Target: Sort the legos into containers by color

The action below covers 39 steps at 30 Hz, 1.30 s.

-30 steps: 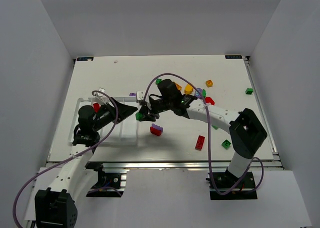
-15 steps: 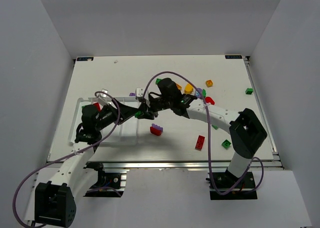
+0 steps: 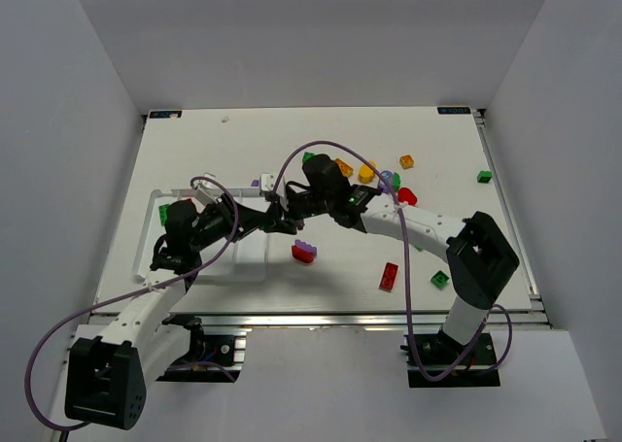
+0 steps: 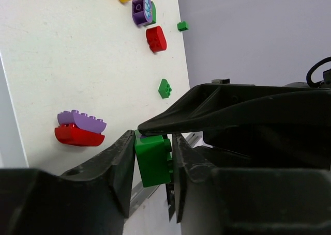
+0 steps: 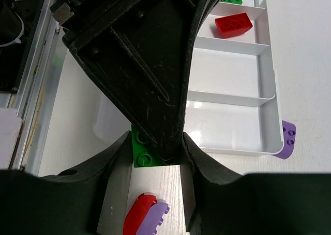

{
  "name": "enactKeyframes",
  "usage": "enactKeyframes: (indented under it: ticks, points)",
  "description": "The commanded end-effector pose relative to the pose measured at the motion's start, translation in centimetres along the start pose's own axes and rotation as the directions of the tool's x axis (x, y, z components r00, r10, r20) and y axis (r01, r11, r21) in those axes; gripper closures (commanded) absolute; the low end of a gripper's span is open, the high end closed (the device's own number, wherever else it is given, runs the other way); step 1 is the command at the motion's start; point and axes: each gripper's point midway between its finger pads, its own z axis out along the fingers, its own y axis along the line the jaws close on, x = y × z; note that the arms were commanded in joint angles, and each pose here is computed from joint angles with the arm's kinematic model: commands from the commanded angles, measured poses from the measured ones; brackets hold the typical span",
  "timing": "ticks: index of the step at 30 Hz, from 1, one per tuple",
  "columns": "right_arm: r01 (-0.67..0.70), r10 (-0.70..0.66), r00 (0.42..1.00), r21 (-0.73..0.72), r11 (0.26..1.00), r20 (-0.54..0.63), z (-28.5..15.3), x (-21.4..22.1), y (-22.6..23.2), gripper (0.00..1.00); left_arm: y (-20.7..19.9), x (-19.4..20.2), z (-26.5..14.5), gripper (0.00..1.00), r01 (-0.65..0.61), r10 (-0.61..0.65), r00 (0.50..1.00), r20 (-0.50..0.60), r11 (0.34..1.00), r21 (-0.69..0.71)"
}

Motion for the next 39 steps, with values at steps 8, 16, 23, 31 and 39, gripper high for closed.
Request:
enactKeyframes:
  ticks: [8,16,23,31,39]
  points:
    - [0.044,-0.047,0.997,0.056,0.997,0.062,-0.8,-3.0,-0.8,0.79,-0.7,-0.1,0.0,0.93,-0.074,0.074,0.997,-0.025,0.997,0.000]
    - [0.038,-0.042,0.998,0.098,0.994,0.037,-1.3,-2.2,-1.3,0.25,1.4,-1.3,-0.7,1.00,-0.158,0.146,0.987,-0.072,0.965,-0.208]
    - [0.029,-0.031,0.999,0.156,0.987,0.011,-2.9,-1.2,-2.3,0.11,5.1,-5.1,-3.4,1.00,-0.184,0.191,0.981,-0.031,0.876,-0.445]
    - [0.026,-0.019,0.999,0.153,0.988,-0.047,-6.5,1.8,-1.5,0.35,13.9,-15.2,-13.3,1.00,0.023,0.254,0.949,0.185,0.532,-0.846]
    - [-0.060,0.071,0.996,0.216,0.975,-0.045,-10.4,3.4,-2.3,1.00,19.1,-20.8,-15.5,1.00,0.153,0.278,0.924,0.262,0.360,-0.921]
